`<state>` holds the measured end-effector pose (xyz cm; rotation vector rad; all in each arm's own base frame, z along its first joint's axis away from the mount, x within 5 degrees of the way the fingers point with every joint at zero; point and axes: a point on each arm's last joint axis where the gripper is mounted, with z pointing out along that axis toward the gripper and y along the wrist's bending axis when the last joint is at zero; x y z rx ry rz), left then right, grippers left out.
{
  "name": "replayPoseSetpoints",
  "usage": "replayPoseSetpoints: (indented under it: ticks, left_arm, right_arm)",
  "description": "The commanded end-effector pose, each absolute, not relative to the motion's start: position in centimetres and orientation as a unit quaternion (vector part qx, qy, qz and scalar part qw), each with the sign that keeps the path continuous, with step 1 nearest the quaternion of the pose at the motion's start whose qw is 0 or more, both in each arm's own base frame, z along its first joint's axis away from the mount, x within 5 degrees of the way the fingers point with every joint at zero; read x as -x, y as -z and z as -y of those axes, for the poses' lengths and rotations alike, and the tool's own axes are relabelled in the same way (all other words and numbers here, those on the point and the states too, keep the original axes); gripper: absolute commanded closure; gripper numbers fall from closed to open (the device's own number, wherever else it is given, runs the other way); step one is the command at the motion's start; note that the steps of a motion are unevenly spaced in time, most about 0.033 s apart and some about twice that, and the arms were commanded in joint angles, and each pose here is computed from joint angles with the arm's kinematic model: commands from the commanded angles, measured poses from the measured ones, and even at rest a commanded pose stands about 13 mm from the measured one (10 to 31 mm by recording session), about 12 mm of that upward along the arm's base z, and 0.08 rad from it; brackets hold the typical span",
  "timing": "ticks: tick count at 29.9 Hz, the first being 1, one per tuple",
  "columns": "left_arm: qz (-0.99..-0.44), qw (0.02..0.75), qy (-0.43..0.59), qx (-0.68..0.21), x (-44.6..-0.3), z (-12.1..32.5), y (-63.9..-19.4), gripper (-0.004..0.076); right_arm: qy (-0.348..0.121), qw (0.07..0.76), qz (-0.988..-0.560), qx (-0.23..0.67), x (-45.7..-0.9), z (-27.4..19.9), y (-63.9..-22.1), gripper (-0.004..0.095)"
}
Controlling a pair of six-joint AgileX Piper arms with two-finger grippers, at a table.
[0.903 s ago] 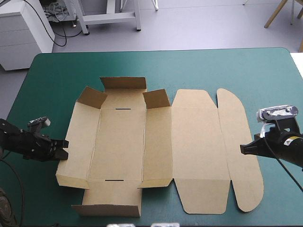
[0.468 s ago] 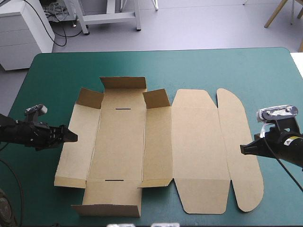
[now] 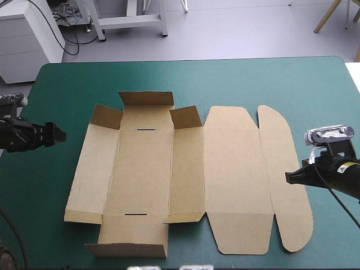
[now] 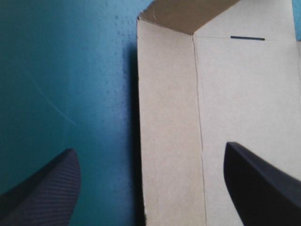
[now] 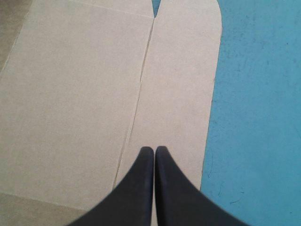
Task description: Fold the box
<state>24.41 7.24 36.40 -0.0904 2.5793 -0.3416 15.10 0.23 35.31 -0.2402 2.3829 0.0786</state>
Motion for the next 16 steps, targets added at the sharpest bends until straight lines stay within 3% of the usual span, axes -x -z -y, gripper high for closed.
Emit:
replayPoseSetpoints:
  ticks: [1, 7, 16]
  left_arm:
    - [-0.956, 0.27, 0.108, 0.032, -23.0, -6.7, -38.8, 0.0132]
    - [-0.967, 0.24, 0.068, 0.05, -23.1, -7.7, -37.9, 0.0132]
    - [-0.974, 0.193, 0.107, 0.047, -24.2, -7.8, -34.8, 0.0132]
  right_arm:
    - [-0.026, 0.402, -0.911, 0.089, -15.2, -0.2, -36.5, 0.0922]
    - [-0.026, 0.402, -0.911, 0.089, -15.2, -0.2, -36.5, 0.0922]
    - [-0.025, 0.402, -0.911, 0.091, -15.2, -0.2, -36.5, 0.0922]
